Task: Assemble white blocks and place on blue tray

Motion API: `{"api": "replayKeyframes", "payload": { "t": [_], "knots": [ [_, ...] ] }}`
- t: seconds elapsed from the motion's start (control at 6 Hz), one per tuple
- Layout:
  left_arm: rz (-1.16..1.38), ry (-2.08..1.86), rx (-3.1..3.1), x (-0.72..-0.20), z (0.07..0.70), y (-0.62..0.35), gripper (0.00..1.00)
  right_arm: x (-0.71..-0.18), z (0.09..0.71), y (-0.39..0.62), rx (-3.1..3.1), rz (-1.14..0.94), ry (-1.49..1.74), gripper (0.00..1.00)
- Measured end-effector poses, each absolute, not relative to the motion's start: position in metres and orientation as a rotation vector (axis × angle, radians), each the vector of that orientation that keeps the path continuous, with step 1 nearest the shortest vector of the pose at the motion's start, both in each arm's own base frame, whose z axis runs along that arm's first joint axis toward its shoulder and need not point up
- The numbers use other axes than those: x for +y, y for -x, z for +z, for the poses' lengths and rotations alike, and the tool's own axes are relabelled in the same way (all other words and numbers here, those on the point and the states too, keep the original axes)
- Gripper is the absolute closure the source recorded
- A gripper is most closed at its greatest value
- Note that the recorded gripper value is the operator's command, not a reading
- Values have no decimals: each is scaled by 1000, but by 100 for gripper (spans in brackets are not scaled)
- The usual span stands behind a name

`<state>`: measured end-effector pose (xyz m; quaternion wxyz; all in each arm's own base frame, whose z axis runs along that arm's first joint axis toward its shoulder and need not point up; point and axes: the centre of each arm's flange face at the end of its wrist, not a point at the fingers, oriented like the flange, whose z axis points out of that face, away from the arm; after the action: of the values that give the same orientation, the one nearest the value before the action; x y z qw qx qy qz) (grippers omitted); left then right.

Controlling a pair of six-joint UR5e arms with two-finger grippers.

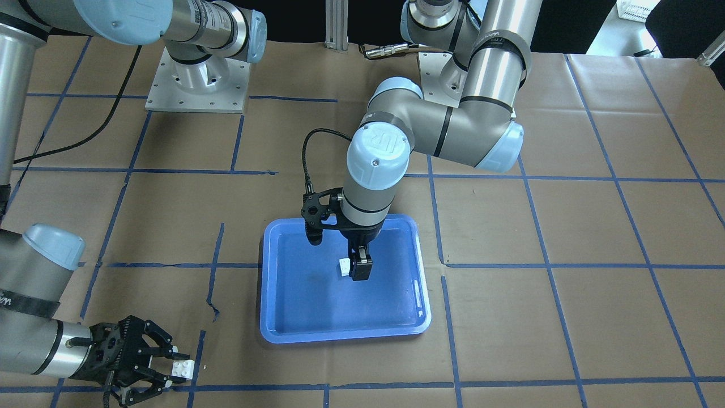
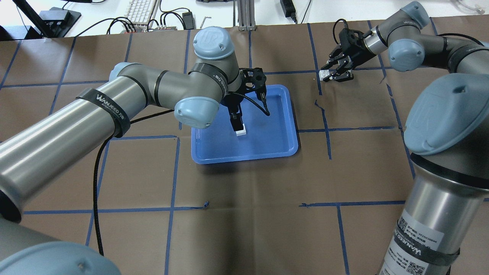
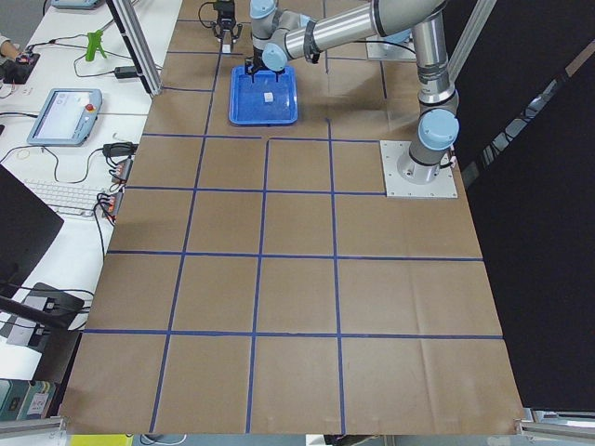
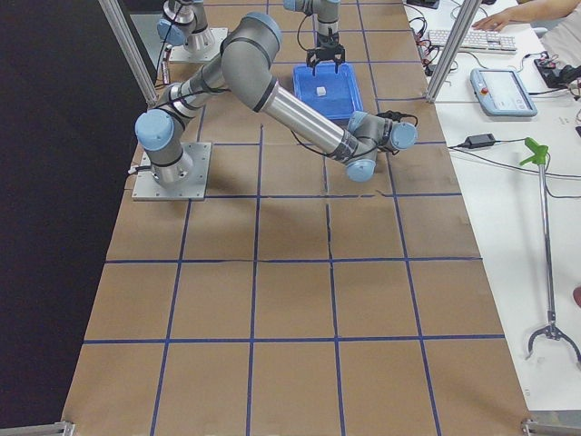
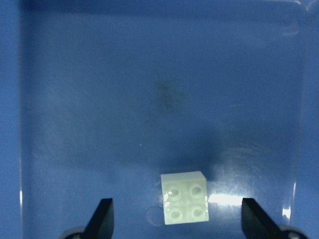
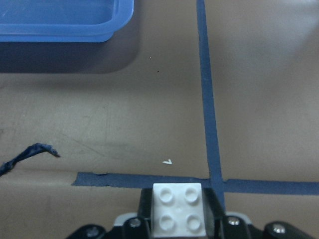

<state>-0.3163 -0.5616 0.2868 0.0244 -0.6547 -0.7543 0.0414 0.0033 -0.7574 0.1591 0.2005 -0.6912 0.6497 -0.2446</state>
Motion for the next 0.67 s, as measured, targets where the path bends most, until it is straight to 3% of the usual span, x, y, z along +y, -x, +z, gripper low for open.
{"api": "replayKeyframes", "payload": {
  "t": [0.33,0.67],
  "knots": [
    [81,1907,-2410,-552,375,288,1,-760,171,-2,1820,-699,1947,74],
    [-36,1758,-2490,-530,421,240,1,-758,211,-1,1834,-725,1969,74]
  ]
}}
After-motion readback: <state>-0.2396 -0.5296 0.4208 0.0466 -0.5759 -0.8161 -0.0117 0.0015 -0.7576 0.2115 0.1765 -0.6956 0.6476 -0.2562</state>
